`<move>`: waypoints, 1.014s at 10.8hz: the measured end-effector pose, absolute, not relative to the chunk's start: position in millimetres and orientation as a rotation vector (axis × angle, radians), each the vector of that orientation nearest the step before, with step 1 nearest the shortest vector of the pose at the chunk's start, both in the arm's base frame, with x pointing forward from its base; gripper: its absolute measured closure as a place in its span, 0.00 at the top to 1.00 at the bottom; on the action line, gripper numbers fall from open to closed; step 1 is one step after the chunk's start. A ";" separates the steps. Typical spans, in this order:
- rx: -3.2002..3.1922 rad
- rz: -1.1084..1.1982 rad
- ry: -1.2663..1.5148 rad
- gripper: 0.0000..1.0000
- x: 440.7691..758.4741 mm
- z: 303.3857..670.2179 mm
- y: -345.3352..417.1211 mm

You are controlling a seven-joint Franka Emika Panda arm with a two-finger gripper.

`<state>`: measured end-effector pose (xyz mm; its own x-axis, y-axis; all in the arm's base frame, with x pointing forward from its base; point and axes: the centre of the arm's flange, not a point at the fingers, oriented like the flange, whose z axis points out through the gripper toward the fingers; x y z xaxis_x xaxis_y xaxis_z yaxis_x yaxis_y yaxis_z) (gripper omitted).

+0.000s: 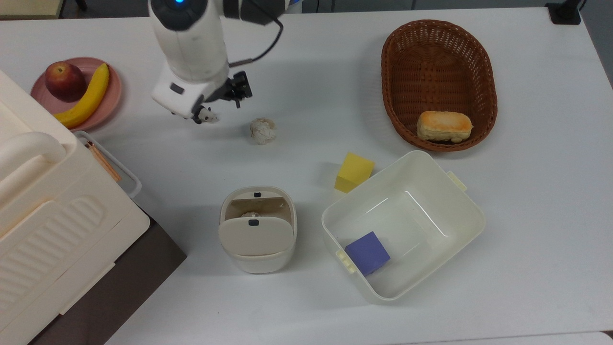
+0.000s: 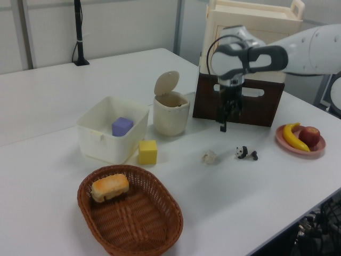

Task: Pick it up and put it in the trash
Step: 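Lower the gripper onto the white crumpled tissue and close it, then lift the tissue and carry it over the cream trash bin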

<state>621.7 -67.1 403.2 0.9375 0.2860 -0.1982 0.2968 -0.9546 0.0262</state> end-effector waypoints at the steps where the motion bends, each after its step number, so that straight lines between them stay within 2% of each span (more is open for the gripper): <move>1: 3.033 -0.316 0.481 0.98 620.8 387.3 -58.9; 5: 3.004 -0.366 0.572 0.98 624.5 353.7 3.7; 7: 2.996 -0.366 0.564 0.95 627.0 337.9 27.5; 9: 2.993 -0.400 0.558 0.83 627.0 322.8 29.6; 10: 2.993 -0.408 0.555 0.69 627.0 319.2 28.3; 11: 2.993 -0.410 0.554 0.67 627.0 318.3 27.9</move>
<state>627.0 27.9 318.3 0.8992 0.3419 -0.2728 0.3607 -0.9324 0.0203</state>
